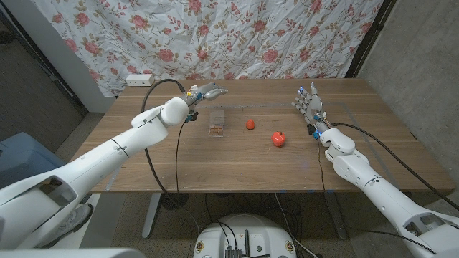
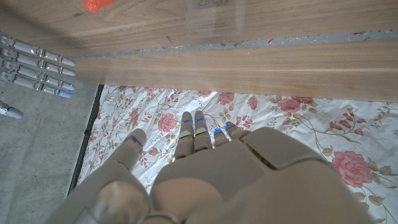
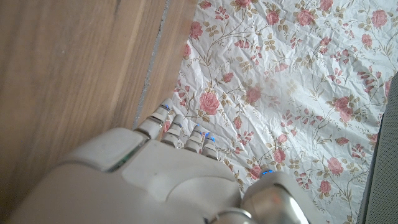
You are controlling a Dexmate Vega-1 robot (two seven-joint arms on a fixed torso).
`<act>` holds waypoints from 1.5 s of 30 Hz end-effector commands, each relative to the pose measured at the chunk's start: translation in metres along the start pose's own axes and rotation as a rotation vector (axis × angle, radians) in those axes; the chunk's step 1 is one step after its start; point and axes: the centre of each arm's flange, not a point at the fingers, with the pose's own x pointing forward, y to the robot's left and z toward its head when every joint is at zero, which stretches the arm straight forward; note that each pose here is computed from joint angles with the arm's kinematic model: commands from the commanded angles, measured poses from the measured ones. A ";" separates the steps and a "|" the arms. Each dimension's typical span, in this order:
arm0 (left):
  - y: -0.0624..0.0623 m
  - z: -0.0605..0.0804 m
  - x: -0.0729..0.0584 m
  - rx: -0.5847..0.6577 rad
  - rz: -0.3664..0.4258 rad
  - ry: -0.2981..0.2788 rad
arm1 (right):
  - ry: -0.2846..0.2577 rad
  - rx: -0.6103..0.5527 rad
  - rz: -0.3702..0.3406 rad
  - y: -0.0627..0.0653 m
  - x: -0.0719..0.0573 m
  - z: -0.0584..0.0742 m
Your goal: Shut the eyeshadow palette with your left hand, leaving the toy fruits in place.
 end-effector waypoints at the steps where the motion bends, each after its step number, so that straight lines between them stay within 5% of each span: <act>1: 0.005 0.004 0.013 0.136 -0.055 0.034 | 0.000 0.000 0.000 0.000 0.000 0.000; 45: 0.000 0.008 0.047 0.392 -0.207 0.088 | 0.000 0.000 0.000 0.000 0.000 0.000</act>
